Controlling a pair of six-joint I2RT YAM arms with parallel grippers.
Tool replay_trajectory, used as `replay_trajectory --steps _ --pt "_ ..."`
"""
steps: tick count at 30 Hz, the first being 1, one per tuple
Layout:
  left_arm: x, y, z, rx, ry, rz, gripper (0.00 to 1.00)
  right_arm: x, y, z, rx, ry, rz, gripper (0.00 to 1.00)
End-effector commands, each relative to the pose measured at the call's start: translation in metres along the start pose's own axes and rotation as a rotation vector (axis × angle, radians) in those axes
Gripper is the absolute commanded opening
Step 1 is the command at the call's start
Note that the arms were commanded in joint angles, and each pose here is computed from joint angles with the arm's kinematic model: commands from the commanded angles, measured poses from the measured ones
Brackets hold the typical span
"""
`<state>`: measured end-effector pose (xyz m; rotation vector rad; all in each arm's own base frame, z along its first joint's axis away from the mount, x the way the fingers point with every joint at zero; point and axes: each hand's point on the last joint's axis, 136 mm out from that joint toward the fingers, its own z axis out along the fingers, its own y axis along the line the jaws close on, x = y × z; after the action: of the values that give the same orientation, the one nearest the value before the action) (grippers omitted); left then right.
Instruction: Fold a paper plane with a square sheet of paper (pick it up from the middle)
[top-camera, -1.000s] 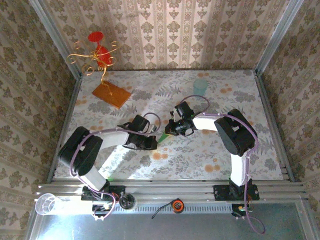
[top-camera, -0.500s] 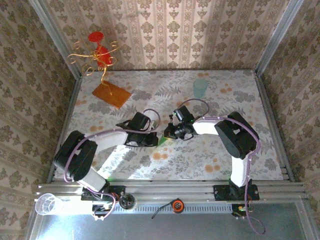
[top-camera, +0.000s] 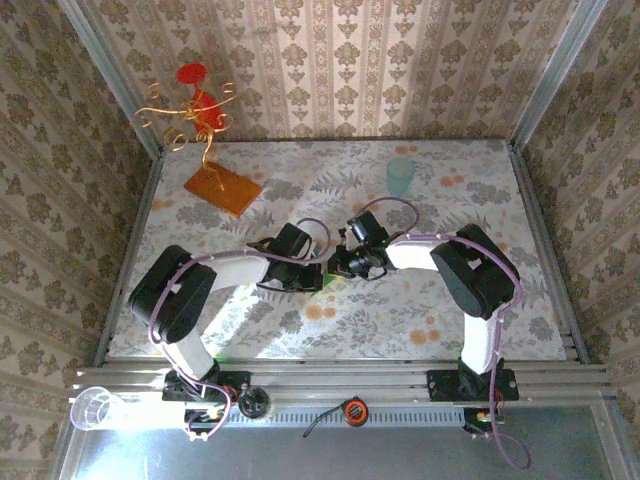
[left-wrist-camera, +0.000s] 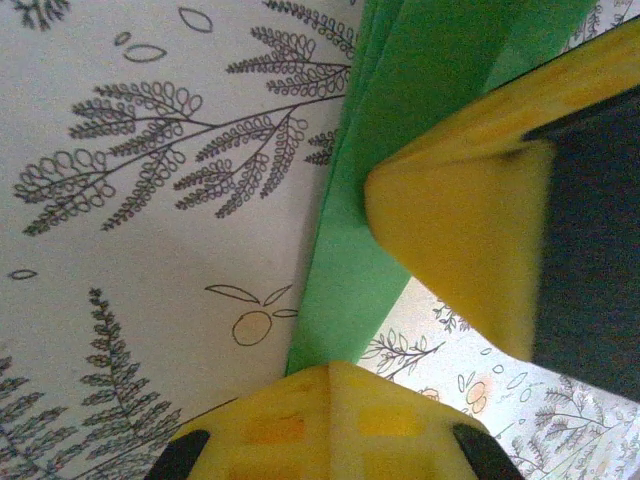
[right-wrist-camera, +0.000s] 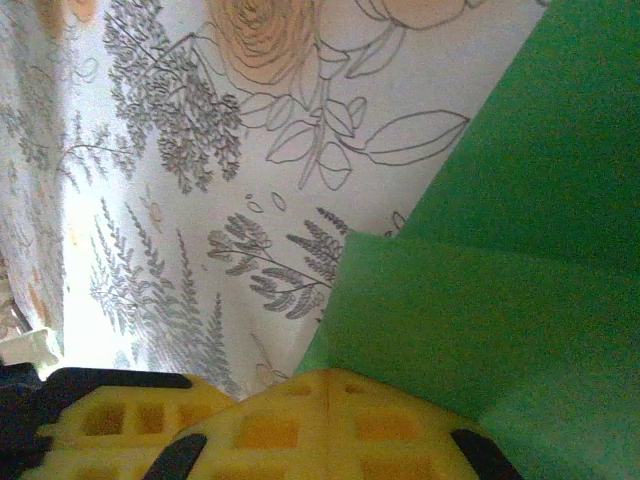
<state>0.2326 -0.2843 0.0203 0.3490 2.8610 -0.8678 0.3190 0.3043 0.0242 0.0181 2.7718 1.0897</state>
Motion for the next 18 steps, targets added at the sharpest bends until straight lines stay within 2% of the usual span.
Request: replay_trajectory --steps 1,5,18 --pt "0.021 0.018 0.008 -0.072 0.069 -0.034 0.0 -0.017 0.012 -0.023 0.01 -0.058 -0.005 0.08" --pt "0.022 0.018 0.007 -0.074 0.075 -0.034 0.0 -0.026 -0.01 -0.034 0.149 -0.078 0.002 0.08" --pt "0.019 0.012 0.005 -0.055 0.063 -0.031 0.0 -0.036 -0.033 -0.023 0.199 -0.049 0.022 0.07"
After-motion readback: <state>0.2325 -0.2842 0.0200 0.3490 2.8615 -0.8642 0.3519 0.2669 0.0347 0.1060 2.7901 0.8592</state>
